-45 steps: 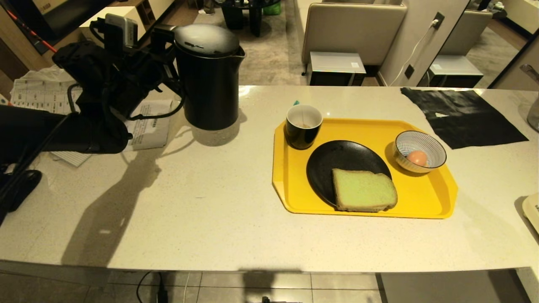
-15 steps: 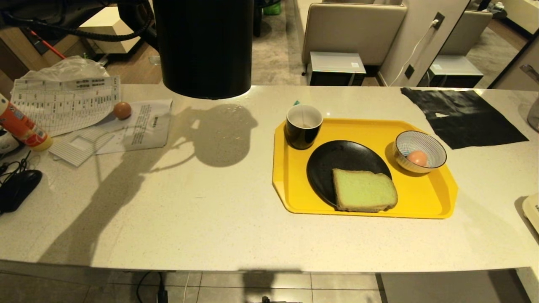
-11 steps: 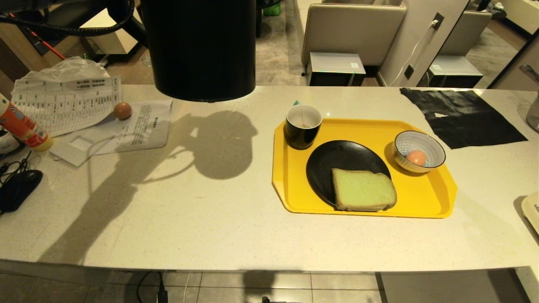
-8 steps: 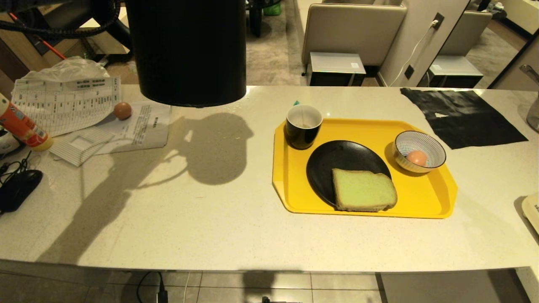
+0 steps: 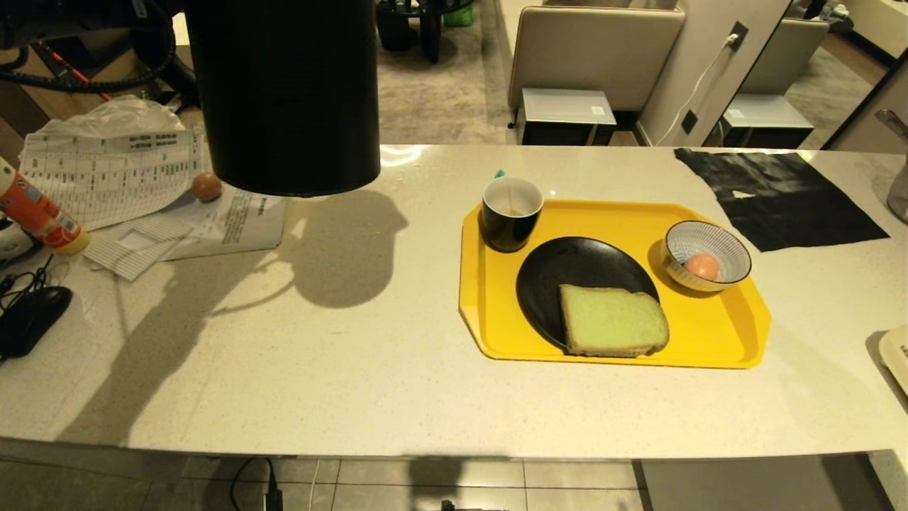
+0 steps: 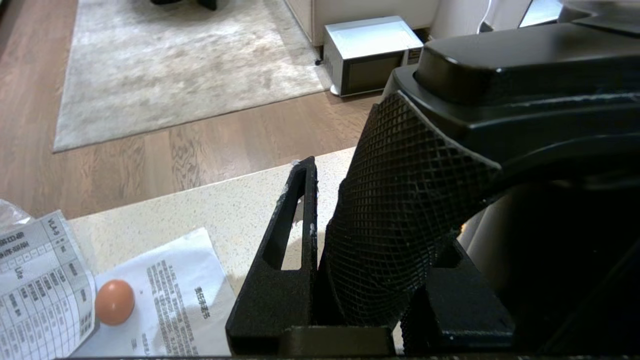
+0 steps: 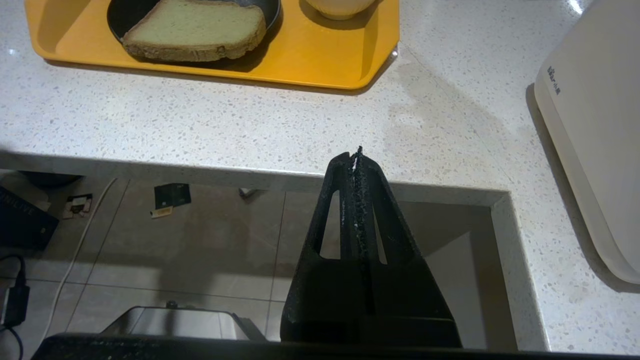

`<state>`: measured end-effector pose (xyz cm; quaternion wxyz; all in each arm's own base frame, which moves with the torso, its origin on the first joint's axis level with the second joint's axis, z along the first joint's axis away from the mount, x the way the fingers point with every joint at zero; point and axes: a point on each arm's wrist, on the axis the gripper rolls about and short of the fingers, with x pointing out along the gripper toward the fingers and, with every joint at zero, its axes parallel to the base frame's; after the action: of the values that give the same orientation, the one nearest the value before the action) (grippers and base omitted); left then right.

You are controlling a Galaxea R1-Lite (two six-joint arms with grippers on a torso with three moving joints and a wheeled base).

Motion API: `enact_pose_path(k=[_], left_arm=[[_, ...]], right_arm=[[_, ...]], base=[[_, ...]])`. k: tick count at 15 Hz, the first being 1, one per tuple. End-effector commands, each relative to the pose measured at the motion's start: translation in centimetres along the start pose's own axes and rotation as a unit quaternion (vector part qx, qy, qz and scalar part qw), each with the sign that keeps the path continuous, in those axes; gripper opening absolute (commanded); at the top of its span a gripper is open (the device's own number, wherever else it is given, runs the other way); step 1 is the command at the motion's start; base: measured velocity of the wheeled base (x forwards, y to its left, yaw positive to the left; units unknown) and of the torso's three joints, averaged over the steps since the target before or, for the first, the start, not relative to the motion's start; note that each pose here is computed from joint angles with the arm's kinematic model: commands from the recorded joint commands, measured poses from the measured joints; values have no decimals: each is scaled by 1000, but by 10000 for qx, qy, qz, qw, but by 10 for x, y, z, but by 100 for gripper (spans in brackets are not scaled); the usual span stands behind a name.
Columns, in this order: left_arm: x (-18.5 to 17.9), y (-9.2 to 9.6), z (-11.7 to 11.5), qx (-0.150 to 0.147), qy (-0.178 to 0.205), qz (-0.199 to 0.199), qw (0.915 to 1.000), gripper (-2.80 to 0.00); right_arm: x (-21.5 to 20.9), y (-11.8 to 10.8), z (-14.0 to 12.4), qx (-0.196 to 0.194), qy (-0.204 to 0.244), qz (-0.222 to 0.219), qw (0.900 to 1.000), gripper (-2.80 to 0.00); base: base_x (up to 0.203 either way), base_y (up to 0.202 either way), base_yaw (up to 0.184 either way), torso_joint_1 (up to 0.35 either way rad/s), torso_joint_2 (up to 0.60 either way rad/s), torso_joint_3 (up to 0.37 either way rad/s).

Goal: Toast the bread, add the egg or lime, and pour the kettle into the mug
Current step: Pour water into a cup

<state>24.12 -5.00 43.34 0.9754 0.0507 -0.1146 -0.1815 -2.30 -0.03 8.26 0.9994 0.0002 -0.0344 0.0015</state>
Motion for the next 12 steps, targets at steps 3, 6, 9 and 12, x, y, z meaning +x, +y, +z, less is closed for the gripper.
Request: enact_pose_path(k=[3,6,9,12], left_arm=[[0,17,-5,176,81,285,9994,-280],[-2,27,-3,319,-27,384,9987,-280],[-2,28,-3,333,-27,422,9985,-280],[1,29,-6,325,3,418,9986,-280]], right_arm=[[2,0,-8,0,137,0,9999,-280],[2,0,-7,0,134,0,9999,-280],[2,0,-8,-8,139,1,9999,-280],[2,0,-7,7,130,0,9999,-280]], base=[[0,0,0,0,0,0],[0,0,0,0,0,0],[0,0,0,0,0,0],[0,0,0,0,0,0]])
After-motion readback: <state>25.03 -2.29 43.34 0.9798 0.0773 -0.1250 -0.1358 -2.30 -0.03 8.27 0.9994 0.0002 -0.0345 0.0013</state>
